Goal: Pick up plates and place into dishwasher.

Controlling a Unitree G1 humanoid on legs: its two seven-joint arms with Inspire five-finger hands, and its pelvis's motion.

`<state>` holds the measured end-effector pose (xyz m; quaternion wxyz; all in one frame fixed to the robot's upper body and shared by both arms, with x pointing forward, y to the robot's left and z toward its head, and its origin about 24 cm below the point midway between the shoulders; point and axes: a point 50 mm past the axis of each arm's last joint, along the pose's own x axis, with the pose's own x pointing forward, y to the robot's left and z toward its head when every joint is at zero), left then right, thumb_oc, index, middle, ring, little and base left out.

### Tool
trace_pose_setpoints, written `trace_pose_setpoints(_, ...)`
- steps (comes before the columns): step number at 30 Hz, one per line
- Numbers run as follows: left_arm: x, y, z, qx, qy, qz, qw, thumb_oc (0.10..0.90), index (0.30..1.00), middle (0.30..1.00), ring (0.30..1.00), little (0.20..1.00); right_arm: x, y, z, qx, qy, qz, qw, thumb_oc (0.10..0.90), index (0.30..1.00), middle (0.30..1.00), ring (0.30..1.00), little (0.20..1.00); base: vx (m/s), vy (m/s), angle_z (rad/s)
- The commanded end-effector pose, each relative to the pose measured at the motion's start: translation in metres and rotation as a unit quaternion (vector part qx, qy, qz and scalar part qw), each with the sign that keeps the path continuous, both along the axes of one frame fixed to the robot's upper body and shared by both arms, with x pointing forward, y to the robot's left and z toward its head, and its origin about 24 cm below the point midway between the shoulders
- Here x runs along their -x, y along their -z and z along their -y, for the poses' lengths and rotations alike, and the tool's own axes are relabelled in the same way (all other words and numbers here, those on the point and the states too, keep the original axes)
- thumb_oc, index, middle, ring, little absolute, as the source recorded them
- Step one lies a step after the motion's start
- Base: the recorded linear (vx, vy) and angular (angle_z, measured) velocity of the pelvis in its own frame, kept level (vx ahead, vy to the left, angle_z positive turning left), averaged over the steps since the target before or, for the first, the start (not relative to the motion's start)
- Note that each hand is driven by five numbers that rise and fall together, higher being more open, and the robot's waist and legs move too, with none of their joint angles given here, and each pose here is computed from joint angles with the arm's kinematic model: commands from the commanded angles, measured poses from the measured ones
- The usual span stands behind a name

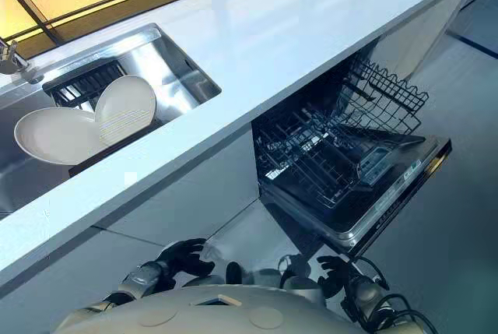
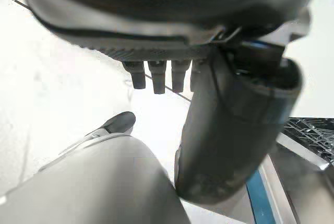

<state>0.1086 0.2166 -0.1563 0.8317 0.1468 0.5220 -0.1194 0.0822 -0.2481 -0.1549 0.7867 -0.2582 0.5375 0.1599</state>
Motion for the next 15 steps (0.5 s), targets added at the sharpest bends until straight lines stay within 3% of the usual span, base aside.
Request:
trace_pose_setpoints(1, -0.001, 0.001, 0.003, 0.009, 0.018, -0.007, 1.000, 0.800, 0.900, 0.900, 0.900, 0.900, -0.031, -0.006, -0.010, -0.008, -0.020, 0.050, 0.999, 0.800, 0.900, 0.900, 0.900, 0.900, -0.35, -0.727, 0.45)
trace_pose_setpoints(10, -0.010, -0.004, 0.001, 0.017, -0.016, 0.035, 0.999, 0.800, 0.900, 0.900, 0.900, 0.900, -0.031, -0.007, -0.010, -0.010, -0.022, 0.049, 0.998, 0.800, 0.900, 0.900, 0.900, 0.900, 0.00, 0.000, 0.00)
trace_pose_setpoints(15, -0.069, -0.044, 0.018, 0.024, 0.115, 0.232, 0.966, 0.800, 0.900, 0.900, 0.900, 0.900, -0.039, -0.012, -0.005, -0.007, -0.029, 0.055, 0.998, 0.800, 0.900, 0.900, 0.900, 0.900, -0.02, 0.010, -0.01)
